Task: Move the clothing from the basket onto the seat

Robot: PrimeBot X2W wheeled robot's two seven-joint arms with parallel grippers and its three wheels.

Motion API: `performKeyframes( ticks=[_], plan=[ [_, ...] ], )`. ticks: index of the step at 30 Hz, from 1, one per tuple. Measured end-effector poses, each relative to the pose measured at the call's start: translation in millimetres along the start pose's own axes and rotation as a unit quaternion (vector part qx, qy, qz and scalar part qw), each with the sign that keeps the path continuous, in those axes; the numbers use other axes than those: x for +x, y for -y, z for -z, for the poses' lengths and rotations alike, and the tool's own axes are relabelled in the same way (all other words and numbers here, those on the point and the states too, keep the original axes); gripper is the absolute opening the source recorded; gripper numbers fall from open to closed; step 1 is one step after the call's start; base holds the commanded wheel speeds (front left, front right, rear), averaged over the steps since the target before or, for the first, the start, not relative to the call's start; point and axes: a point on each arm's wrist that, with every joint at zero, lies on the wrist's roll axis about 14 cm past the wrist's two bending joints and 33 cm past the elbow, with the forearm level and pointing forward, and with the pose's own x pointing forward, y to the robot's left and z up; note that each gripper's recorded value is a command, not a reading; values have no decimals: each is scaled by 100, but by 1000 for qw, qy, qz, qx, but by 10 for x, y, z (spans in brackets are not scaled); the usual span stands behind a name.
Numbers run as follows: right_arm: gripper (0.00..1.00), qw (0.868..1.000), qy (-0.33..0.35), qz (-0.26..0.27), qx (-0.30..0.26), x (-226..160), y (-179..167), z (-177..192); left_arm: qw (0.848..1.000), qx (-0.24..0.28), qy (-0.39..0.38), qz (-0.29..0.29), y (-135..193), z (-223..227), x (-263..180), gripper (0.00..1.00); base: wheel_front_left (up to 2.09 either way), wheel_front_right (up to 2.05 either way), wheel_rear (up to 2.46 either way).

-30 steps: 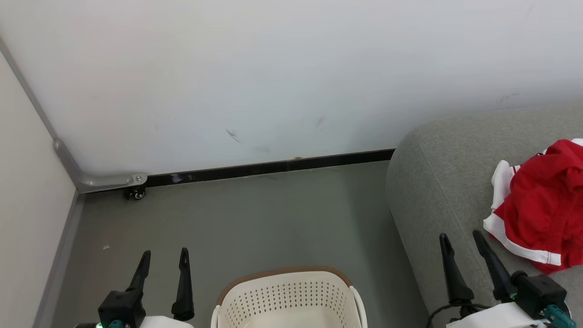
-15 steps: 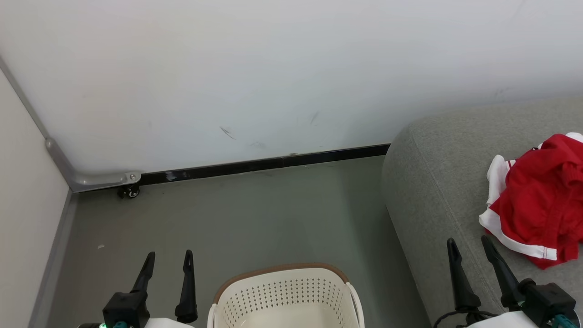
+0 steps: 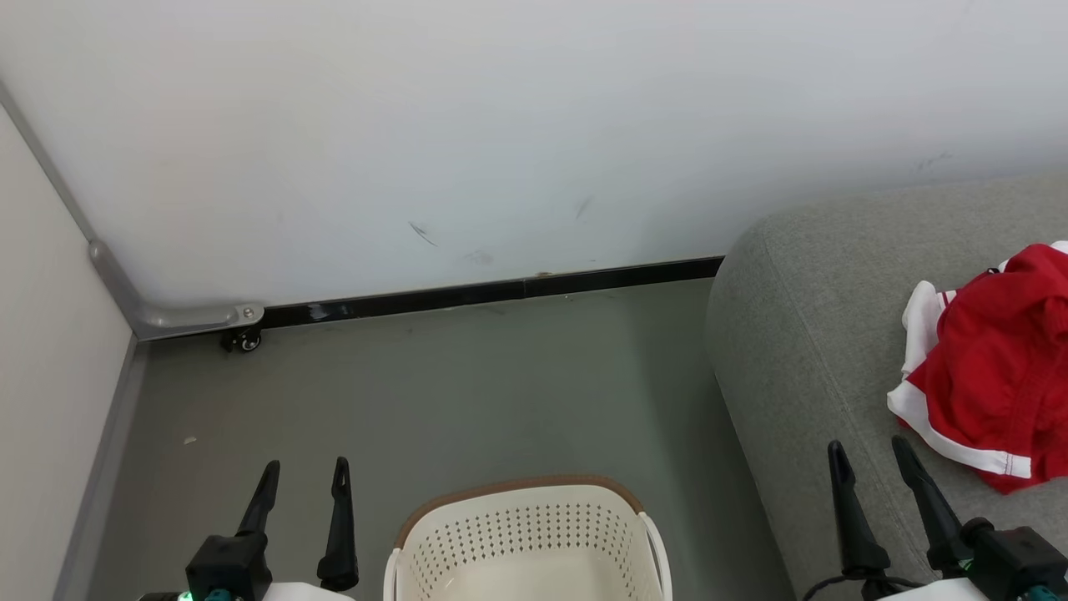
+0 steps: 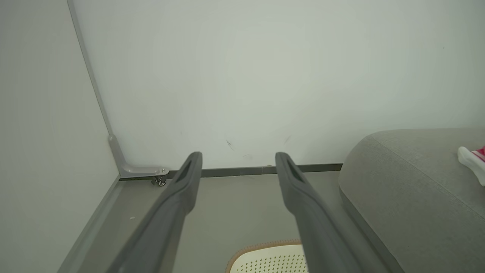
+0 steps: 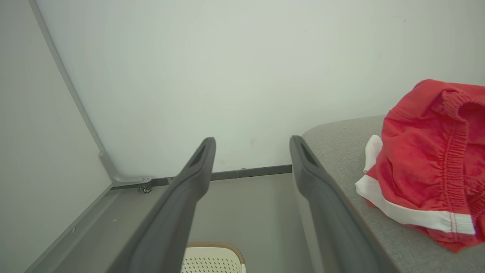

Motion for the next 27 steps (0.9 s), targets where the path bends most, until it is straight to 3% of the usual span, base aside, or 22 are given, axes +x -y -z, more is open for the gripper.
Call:
performKeyframes(
  ticks=[27],
  plan=[
    [100, 1000, 0, -12, 9, 41, -88, -53, 1000, 15, -11, -13, -71, 80, -4, 100, 0, 0, 0]
  ],
)
